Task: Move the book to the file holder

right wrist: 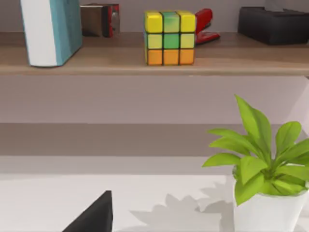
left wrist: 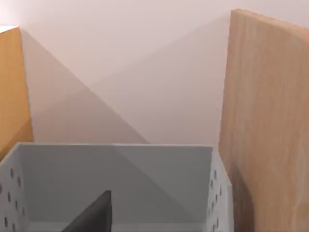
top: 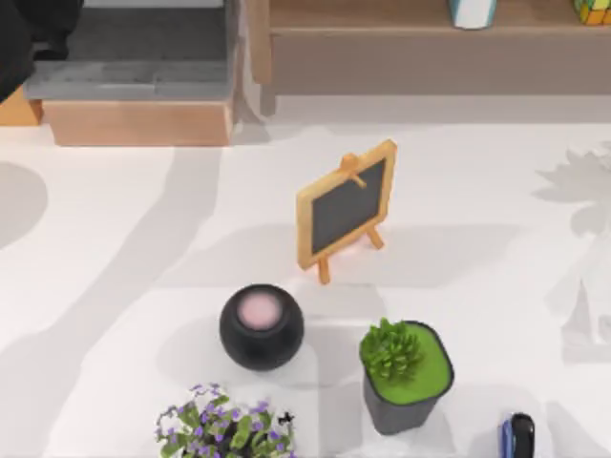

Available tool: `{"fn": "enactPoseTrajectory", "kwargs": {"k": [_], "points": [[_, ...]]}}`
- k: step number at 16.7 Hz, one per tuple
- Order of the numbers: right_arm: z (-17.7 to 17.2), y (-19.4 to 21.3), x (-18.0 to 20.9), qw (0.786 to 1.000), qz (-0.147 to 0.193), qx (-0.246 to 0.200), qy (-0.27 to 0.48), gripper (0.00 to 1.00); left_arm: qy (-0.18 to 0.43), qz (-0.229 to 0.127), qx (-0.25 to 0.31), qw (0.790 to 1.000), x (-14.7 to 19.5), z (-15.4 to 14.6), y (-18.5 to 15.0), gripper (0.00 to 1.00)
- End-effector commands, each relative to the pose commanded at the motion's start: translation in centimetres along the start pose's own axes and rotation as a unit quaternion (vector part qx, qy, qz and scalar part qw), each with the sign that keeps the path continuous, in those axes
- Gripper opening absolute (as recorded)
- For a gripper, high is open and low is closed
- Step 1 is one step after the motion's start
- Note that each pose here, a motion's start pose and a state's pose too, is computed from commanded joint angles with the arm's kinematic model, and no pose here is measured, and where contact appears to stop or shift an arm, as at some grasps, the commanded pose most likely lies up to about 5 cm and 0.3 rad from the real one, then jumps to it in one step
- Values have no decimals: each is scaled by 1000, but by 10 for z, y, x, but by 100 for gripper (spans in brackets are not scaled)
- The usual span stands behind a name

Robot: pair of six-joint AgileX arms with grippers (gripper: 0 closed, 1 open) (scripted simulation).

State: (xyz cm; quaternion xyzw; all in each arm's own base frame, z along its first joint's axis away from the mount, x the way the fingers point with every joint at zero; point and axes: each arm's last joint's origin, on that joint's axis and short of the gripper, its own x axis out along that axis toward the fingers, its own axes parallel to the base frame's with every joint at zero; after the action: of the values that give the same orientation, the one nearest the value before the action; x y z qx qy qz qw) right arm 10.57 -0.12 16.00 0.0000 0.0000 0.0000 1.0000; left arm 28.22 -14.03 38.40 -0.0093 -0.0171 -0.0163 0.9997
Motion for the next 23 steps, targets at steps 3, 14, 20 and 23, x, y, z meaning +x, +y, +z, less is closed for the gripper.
{"fn": "enactPoseTrajectory", "kwargs": {"k": [3, 14, 20, 23], "points": [[0, 0, 0, 1000, 0, 0, 0, 100, 10, -4, 5, 1000, 59, -14, -78, 100], [0, 0, 0, 1000, 0, 0, 0, 100, 14, 6, 6, 1000, 127, -175, -288, 100], [0, 0, 0, 1000, 0, 0, 0, 100, 12, 8, 3, 1000, 126, -190, -299, 100], [0, 0, 0, 1000, 0, 0, 0, 100, 13, 9, 5, 1000, 128, -191, -297, 100]]}}
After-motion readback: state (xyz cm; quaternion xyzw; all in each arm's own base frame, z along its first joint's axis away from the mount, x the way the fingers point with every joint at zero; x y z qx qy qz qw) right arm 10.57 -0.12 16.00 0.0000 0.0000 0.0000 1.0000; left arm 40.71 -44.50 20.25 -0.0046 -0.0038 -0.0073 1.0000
